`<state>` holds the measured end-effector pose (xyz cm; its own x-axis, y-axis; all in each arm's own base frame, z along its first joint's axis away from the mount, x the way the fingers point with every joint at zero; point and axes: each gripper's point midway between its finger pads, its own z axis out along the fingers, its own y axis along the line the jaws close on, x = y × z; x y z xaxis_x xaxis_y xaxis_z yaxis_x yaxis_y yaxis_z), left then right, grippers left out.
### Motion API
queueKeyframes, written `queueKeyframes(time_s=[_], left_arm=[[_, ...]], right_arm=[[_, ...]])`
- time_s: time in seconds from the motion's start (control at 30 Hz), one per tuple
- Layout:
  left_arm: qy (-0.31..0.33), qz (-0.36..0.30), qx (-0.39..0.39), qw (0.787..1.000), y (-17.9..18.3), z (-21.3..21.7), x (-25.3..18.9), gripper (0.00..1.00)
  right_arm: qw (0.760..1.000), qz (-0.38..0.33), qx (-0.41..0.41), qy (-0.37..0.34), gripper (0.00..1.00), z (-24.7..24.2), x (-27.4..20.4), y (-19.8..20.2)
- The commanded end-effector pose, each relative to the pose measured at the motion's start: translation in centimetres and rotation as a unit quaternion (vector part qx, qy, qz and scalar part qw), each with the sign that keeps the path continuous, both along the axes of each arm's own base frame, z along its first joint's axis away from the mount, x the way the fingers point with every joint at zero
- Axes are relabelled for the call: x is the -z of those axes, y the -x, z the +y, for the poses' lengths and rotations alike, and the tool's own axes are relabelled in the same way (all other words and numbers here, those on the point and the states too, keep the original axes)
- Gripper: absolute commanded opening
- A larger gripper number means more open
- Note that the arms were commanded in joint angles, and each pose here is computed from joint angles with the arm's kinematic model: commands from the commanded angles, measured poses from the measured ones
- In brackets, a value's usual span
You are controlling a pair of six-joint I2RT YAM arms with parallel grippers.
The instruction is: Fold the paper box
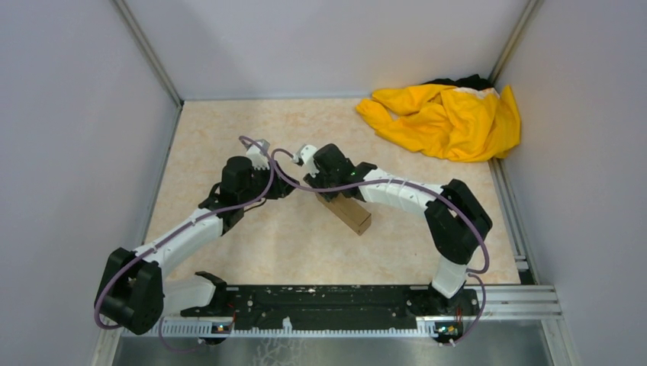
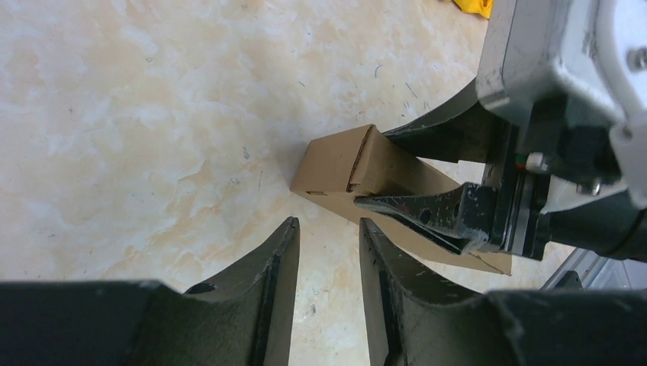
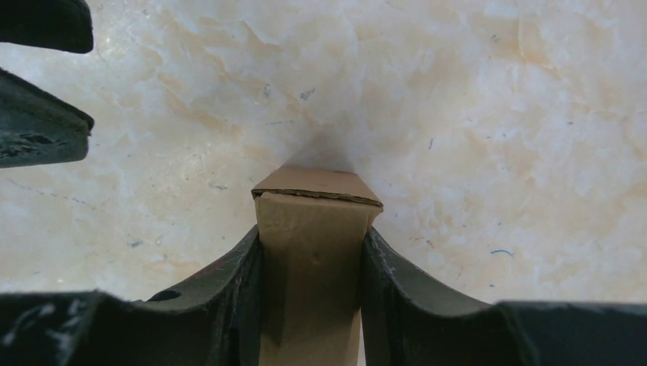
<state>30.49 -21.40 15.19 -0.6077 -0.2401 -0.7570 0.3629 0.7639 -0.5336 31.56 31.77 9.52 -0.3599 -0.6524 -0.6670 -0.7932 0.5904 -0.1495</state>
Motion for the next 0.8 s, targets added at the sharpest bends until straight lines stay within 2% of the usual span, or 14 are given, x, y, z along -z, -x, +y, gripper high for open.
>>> queueKeyframes(time_s=[0.0,0.1,0.17,0.37,0.57,0.77], left_arm=[[0.006,-0.011,0.003,1.000,-0.1,0.0,-0.4,0.41],[0.002,-0.010,0.002,1.000,0.0,0.2,-0.3,0.41],[-0.001,-0.009,0.000,1.000,0.2,0.4,-0.2,0.41],[-0.014,-0.004,-0.019,1.000,0.6,1.4,0.5,0.41],[-0.022,-0.004,-0.048,0.999,1.5,2.9,0.8,0.40],[-0.018,-0.020,-0.078,0.997,2.4,4.3,0.2,0.42]], right_arm=[[0.995,-0.086,-0.013,0.041,0.32,0.0,-2.6,-0.2],[0.991,-0.114,-0.025,0.072,0.38,0.1,-2.3,0.6],[0.988,-0.120,-0.037,0.085,0.46,0.3,-1.8,1.3],[0.983,-0.133,-0.062,0.111,0.54,0.9,0.3,4.3],[0.987,-0.102,-0.101,0.077,0.64,1.6,1.5,7.4],[0.987,-0.079,-0.142,0.012,0.73,2.6,-0.5,9.8]])
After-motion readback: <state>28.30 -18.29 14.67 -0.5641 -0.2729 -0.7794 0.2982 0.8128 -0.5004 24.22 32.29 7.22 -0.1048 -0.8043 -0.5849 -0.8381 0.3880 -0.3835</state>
